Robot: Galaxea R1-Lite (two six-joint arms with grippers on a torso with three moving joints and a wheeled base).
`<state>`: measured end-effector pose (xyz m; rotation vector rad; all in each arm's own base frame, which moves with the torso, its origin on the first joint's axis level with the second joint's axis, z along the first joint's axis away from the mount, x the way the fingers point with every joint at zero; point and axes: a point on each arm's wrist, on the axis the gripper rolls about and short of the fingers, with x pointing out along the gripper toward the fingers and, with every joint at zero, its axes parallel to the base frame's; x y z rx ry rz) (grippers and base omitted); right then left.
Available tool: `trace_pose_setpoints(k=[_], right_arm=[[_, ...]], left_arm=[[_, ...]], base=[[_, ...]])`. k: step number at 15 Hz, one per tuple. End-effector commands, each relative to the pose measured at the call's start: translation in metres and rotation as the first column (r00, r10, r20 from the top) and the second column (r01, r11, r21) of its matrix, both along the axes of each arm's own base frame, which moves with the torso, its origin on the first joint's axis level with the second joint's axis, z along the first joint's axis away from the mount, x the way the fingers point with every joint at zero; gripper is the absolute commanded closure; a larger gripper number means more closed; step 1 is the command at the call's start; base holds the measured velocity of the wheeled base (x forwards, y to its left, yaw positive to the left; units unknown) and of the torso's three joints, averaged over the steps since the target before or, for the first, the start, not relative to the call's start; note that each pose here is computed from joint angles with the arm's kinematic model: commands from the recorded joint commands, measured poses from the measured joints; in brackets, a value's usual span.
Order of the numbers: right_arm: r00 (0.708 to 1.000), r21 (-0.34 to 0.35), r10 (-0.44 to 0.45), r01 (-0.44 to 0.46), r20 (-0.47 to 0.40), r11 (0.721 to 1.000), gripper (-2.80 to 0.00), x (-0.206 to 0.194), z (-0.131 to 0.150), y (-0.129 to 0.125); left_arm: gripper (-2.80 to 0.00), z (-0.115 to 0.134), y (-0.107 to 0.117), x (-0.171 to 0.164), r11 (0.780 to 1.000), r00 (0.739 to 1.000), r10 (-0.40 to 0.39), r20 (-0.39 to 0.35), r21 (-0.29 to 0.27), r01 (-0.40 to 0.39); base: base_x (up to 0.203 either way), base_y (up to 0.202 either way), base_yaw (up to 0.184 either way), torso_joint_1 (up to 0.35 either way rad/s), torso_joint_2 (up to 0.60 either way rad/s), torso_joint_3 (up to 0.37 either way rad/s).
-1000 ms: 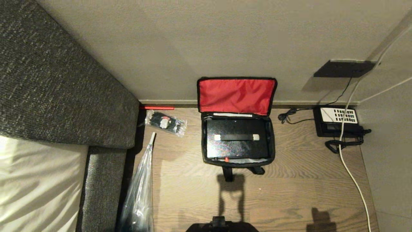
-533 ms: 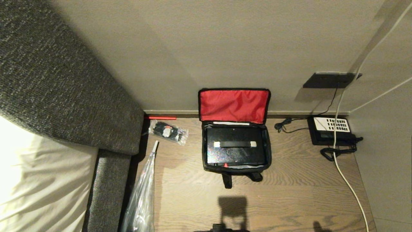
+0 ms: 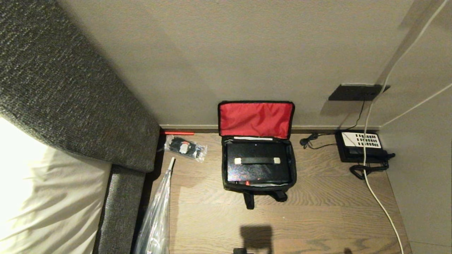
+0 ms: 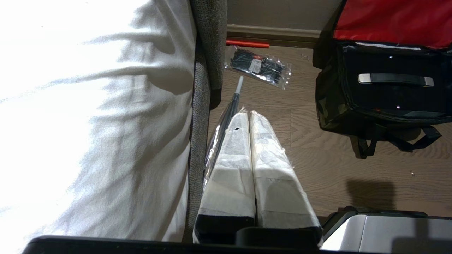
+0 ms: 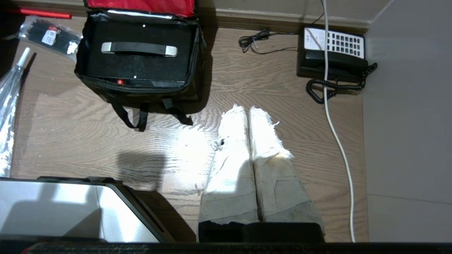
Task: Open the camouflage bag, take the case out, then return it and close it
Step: Grip the handle
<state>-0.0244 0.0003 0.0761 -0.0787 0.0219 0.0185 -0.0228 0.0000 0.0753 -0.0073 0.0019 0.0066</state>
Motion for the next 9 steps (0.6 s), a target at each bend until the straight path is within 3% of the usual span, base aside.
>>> trace_pose_setpoints(k=[1,3,5,7,9], right_arm=[[1.0,-0.001,-0.006,0.006,-0.002,1.0,0.0,0.0,0.0,0.0],[1.0,0.013,-0.007,0.007,-0.008,1.0,0.0,-0.004,0.007,0.0],[1.0,0.049,0.012,-0.011,-0.015,0.999,0.0,-0.022,0.036,0.0],[0.99,0.097,0.082,-0.071,-0.111,0.993,0.0,-0.056,0.061,0.002],[0.967,0.143,0.119,-0.088,-0.227,0.986,0.0,-0.061,0.081,0.003]], left_arm=[[0.0,0.0,0.0,0.0,1.0,1.0,0.001,0.0,0.0,-0.001],[0.0,0.0,0.0,0.0,1.0,1.0,0.001,0.0,0.0,-0.001],[0.0,0.0,0.0,0.0,1.0,1.0,0.001,0.0,0.0,-0.001],[0.0,0.0,0.0,0.0,1.0,1.0,0.001,0.0,0.0,-0.001],[0.0,0.0,0.0,0.0,1.0,1.0,0.001,0.0,0.0,-0.001]], base=[[0.0,0.0,0.0,0.0,0.0,0.0],[0.0,0.0,0.0,0.0,0.0,0.0],[0.0,0.0,0.0,0.0,0.0,0.0],[0.0,0.0,0.0,0.0,0.0,0.0],[0.0,0.0,0.0,0.0,0.0,0.0]])
